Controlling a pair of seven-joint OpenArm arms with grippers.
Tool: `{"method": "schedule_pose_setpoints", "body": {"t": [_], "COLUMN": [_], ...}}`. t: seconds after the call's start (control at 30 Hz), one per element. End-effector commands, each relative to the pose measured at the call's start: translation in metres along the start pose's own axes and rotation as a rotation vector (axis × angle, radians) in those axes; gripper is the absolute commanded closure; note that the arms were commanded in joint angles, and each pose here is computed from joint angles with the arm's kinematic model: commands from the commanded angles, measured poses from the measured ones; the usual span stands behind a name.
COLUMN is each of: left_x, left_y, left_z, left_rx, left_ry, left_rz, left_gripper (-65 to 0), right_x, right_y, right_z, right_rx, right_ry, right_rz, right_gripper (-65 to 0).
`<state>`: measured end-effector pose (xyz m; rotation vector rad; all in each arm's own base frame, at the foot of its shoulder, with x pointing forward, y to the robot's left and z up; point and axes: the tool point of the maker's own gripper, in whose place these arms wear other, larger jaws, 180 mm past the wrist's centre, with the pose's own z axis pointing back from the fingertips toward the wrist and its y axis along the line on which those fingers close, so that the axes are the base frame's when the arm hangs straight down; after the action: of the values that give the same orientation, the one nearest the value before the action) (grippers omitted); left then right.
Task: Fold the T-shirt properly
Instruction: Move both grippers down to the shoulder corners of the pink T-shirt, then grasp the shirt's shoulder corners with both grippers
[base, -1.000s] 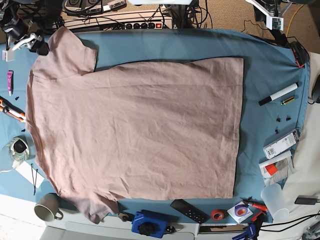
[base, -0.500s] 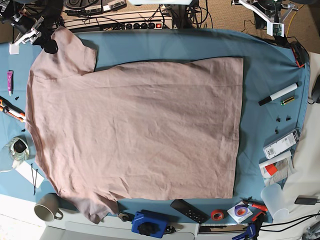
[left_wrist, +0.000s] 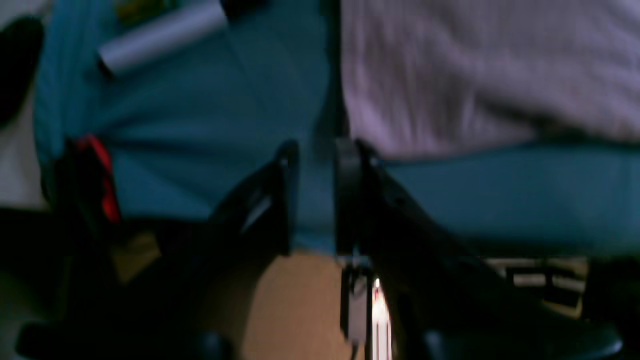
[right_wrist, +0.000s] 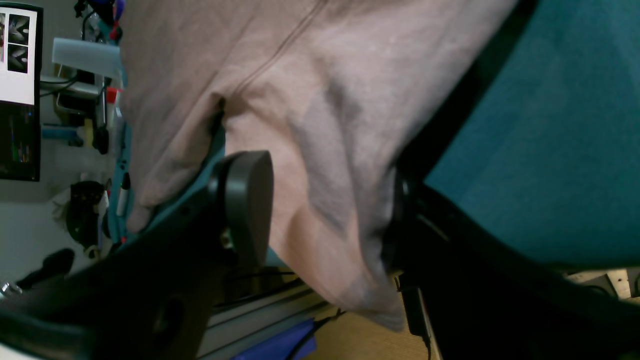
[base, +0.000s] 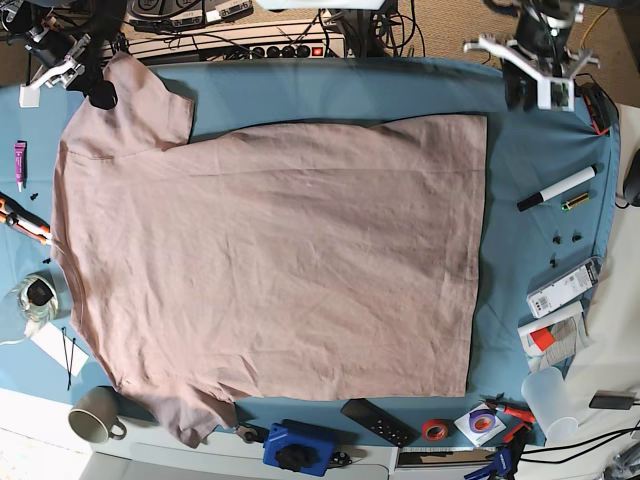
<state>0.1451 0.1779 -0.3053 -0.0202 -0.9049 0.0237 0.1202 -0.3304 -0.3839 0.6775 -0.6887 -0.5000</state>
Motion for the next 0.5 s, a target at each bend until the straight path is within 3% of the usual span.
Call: {"method": "schedule_pose_setpoints", "body": {"t": [0.0, 0.13, 0.3, 0.47], "left_x": [0.014, 0.020, 0.004, -0.006], "left_y": [-0.003, -0.009, -0.036, -0.027], "left_z": [0.001, -0.012, -0.032, -0.051], "left_rx": [-0.013, -0.066, -0.249, -0.225], "left_ry": [-0.054, -0.079, -0.026, 0.000], "left_rz": [0.010, 0.079, 0.168, 0.199], "left_gripper": [-13.2, -13.2, -18.8, -20.7], "right_x": [-0.017, -0.017, -0.018, -0.020], "right_y": [-0.011, -0.011, -0.013, -0.013], "right_z": [0.004, 0.004, 0.004, 0.005], "right_rx": [-0.061, -0.061, -0.070, -0.072], "right_ry": [0.094, 0.096, 0.104, 0.112], "right_rz": [0.004, 0.004, 0.006, 0.006], "right_gripper": [-32.5, -32.5, -32.5, -32.5]}}
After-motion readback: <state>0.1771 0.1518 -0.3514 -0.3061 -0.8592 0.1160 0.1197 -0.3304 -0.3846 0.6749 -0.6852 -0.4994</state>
